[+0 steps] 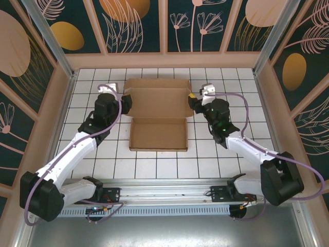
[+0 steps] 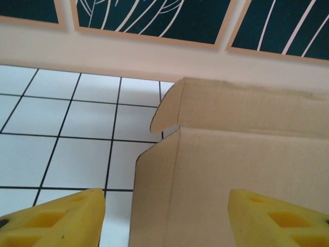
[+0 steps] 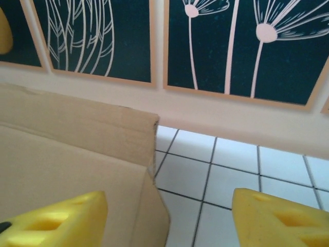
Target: Fold the paper box
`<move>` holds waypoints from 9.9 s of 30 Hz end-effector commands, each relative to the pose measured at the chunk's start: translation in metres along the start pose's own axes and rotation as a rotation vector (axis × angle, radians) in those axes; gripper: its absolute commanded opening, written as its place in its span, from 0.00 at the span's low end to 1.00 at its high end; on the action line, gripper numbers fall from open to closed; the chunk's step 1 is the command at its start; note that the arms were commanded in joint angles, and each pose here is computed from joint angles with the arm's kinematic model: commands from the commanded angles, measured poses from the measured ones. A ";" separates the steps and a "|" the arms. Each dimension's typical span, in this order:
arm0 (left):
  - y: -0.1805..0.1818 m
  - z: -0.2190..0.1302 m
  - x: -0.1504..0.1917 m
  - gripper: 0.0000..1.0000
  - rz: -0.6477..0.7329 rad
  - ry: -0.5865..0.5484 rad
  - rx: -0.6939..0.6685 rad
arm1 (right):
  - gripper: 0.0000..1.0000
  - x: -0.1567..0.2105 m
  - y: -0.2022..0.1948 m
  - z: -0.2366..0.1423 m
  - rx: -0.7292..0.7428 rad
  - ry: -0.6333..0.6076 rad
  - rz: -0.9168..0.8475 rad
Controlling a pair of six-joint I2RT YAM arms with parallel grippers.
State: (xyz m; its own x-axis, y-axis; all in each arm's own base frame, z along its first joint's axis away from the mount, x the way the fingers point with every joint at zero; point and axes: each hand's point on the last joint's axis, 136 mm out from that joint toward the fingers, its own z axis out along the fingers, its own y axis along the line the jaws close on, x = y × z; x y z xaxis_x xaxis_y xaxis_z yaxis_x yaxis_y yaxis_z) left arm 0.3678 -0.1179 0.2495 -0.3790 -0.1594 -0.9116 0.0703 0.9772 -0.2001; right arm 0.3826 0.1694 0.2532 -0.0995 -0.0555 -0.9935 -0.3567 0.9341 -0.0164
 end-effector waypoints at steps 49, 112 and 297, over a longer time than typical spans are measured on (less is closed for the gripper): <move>0.018 0.044 -0.037 0.65 0.153 -0.021 0.291 | 0.00 0.043 -0.020 0.061 -0.467 0.395 0.090; -0.010 0.076 -0.016 0.00 -0.048 -0.214 0.253 | 0.00 -0.022 -0.009 0.052 0.035 -0.147 0.287; -0.063 0.154 0.138 0.66 0.177 0.583 0.349 | 0.67 0.185 0.006 -0.040 0.203 0.731 0.714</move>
State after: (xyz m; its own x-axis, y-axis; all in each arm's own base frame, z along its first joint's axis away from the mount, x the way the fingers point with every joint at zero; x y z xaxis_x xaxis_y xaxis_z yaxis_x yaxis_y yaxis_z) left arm 0.4565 -0.2142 0.0865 -0.7544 0.1567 -0.6374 0.3875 0.8902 -0.2397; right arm 0.3325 0.1601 0.0989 -0.7669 0.3978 -0.5036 0.1067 0.8528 0.5112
